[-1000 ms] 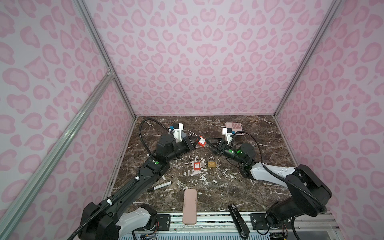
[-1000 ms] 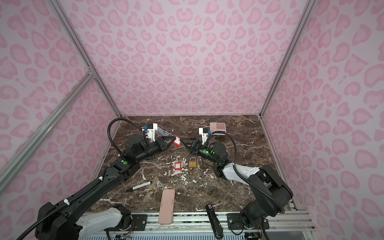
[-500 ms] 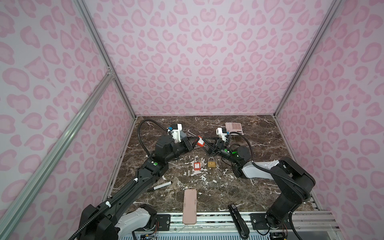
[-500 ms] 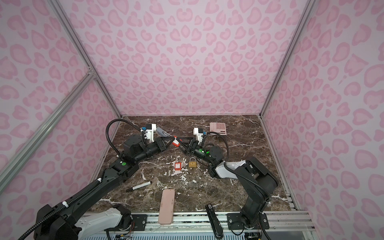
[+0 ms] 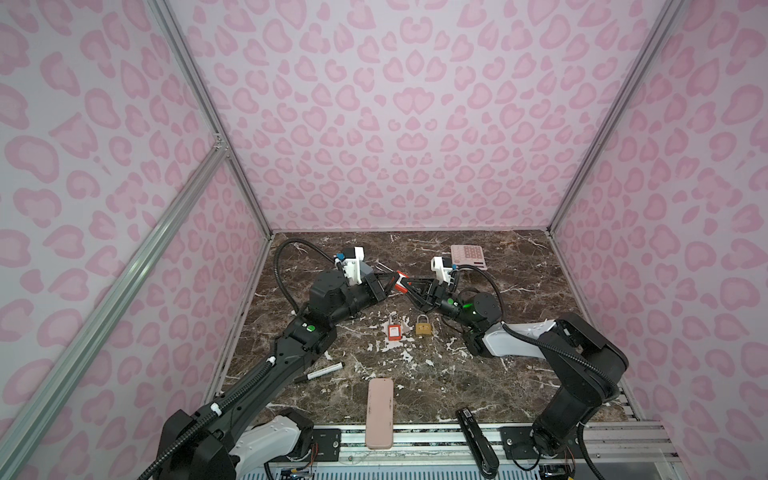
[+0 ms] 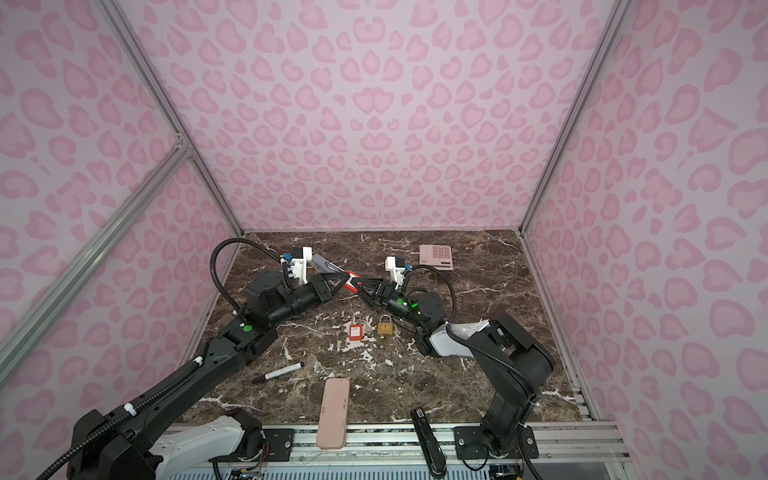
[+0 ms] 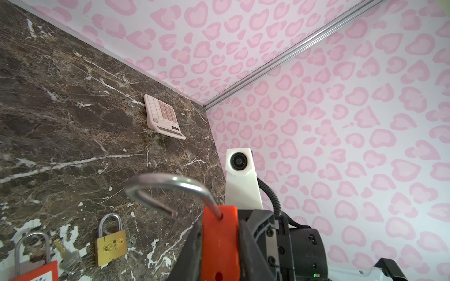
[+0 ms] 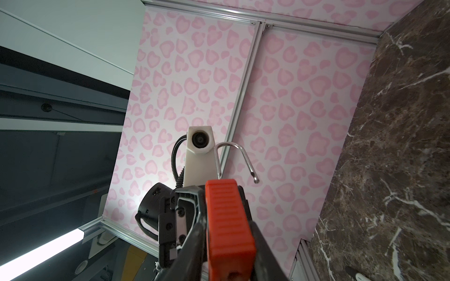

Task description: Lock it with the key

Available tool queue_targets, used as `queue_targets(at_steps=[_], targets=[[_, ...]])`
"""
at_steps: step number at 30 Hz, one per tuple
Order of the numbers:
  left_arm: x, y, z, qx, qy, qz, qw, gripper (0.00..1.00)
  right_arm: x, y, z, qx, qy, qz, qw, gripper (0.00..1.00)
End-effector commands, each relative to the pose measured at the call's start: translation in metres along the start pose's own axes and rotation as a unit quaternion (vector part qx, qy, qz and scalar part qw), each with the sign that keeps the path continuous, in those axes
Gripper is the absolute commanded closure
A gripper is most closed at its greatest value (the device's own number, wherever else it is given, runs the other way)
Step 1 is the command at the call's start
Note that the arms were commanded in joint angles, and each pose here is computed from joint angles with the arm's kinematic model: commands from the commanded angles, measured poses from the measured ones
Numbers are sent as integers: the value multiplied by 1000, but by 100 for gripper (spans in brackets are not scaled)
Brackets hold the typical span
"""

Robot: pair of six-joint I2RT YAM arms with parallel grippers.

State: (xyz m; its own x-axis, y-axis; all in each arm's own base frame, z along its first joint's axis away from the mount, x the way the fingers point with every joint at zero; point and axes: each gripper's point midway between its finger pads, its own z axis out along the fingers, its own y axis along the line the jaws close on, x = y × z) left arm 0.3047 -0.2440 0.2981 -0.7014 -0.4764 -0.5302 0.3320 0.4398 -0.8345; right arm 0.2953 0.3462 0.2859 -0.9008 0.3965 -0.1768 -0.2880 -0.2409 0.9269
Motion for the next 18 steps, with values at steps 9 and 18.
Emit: queue_targets(at_steps=[9, 18], targets=[[-5, 0, -2, 0, -12, 2, 1000, 46, 1, 14, -3, -26, 1, -16, 1000, 84], [-9, 7, -9, -10, -19, 3, 1000, 38, -5, 12, -12, -20, -4, -17, 1000, 86]])
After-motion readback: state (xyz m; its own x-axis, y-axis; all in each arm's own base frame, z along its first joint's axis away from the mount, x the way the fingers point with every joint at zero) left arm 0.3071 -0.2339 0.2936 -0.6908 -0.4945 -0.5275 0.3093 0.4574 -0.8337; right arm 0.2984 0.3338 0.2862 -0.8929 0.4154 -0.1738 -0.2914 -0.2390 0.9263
